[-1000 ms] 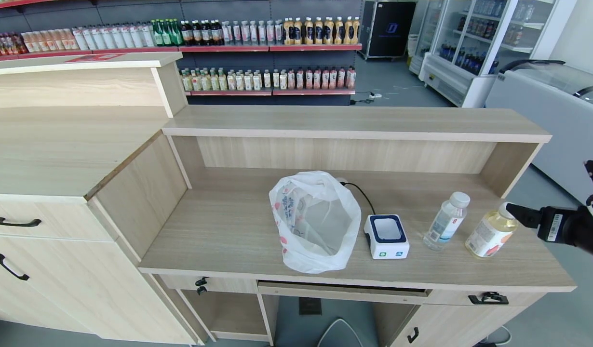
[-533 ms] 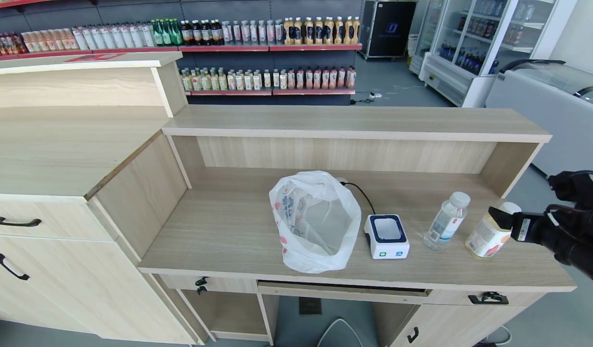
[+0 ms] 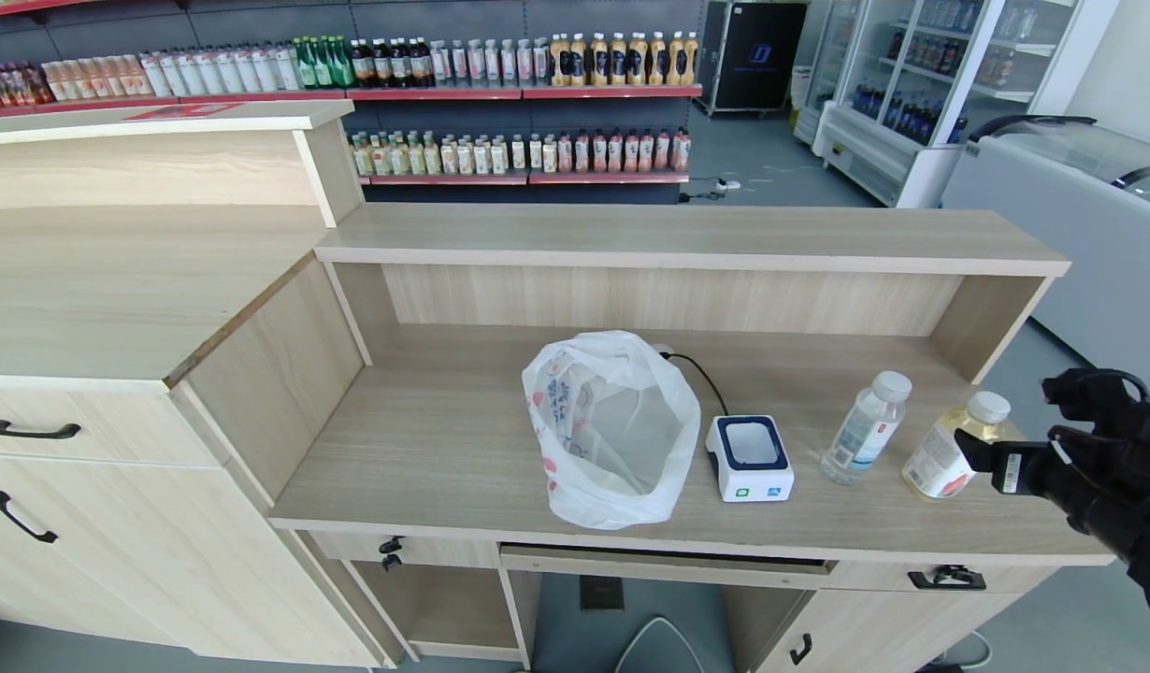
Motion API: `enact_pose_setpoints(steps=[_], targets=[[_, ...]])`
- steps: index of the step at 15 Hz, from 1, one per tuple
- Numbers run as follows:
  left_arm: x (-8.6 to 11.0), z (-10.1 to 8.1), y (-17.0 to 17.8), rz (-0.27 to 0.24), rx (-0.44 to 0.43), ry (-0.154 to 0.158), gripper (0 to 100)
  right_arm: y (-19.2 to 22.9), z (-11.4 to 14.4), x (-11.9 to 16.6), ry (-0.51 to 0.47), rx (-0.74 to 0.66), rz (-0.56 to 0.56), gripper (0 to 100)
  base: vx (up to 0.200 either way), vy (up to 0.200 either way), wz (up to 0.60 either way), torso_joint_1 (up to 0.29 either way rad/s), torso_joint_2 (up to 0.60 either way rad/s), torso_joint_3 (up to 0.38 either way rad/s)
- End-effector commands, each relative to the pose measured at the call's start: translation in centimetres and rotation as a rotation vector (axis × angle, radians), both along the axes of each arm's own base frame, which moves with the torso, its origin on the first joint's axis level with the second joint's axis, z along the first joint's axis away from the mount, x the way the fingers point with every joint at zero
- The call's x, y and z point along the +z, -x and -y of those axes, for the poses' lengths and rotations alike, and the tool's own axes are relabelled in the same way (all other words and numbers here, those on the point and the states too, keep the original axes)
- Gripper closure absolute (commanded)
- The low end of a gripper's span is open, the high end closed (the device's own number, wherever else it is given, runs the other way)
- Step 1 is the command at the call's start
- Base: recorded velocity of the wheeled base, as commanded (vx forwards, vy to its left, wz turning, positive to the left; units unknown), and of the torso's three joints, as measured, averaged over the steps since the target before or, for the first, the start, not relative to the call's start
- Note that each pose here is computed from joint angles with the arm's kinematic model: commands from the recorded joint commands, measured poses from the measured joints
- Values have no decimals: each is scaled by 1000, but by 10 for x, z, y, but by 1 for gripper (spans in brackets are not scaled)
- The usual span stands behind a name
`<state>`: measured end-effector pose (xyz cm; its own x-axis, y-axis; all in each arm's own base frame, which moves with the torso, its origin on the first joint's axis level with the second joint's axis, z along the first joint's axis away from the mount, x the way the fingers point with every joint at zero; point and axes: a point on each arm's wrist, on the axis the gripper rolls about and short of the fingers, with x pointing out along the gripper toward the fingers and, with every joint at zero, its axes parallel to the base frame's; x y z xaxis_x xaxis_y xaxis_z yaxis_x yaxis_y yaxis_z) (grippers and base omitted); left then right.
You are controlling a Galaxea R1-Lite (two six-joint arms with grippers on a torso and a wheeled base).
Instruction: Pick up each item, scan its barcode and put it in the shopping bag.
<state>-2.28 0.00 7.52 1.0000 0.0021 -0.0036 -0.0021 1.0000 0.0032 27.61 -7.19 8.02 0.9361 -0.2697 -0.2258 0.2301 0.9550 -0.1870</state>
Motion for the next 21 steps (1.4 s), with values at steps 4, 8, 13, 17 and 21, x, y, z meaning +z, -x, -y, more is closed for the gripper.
enact_pose_setpoints(steps=[4,8,13,17,21], targets=[[0,0,0,1,1,0,0,-10,7,-24,-15,61,-23,0,0,0,0,0,0,0],[0,0,0,1,1,0,0,-18,6,-36,-27,94,-28,0,0,0,0,0,0,0],[0,0,0,1,1,0,0,-48,8,-49,-19,126,-3,0,0,0,0,0,0,0],[0,0,0,1,1,0,0,-66,-10,-57,-18,188,5,0,0,0,0,0,0,0],[0,0,0,1,1,0,0,-79,-29,-63,-13,246,15,0,0,0,0,0,0,0]])
